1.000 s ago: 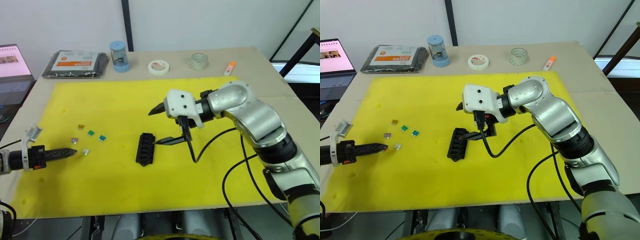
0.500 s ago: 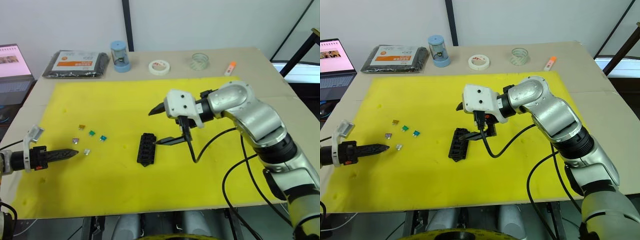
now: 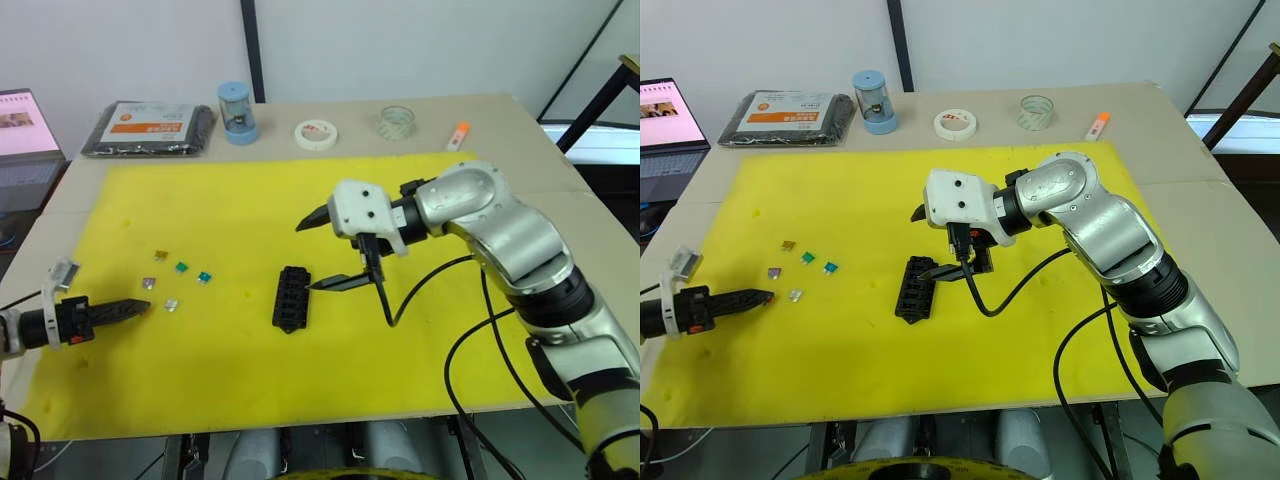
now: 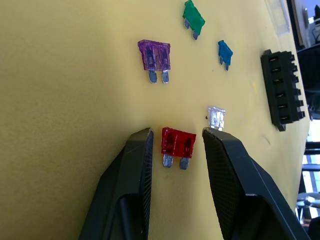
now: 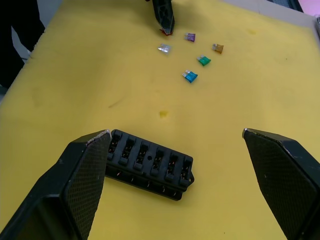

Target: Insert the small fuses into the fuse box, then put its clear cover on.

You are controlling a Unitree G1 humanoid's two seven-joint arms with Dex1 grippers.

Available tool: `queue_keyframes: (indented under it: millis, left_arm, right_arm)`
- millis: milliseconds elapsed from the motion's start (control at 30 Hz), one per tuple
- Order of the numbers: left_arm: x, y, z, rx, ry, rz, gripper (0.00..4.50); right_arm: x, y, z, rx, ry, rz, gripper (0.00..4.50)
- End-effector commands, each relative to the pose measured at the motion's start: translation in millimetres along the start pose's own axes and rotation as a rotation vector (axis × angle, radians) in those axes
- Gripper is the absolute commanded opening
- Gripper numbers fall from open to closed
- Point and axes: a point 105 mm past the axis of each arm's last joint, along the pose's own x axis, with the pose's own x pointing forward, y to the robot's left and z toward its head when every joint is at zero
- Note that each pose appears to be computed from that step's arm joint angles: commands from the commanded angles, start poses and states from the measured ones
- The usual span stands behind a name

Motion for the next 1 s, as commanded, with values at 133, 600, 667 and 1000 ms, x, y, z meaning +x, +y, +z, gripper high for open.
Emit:
queue_keyframes:
  millis: [133, 600, 667, 1000]
  left_arm:
    - [1.4, 3.3, -13.8, -0.041, 0.027, 0.002, 1.28]
    - [-2.7, 2.7, -13.8, -0.035, 0.008, 0.006, 0.42]
    - [-3.3, 2.9, -13.3, -0.034, 0.005, 0.008, 0.42]
    - [-4.7, 2.5, -13.2, -0.055, -0.019, 0.006, 0.42]
  right_arm:
    - [-6.2, -4.2, 10.5, -0.049, -0.013, -0.021, 4.50]
    - [-5.3, -4.3, 9.9, -0.051, -0.013, -0.016, 4.50]
    - [-5.1, -4.3, 9.6, -0.052, -0.012, -0.015, 4.50]
    - [-4.5, -4.1, 10.1, -0.057, -0.015, -0.009, 4.50]
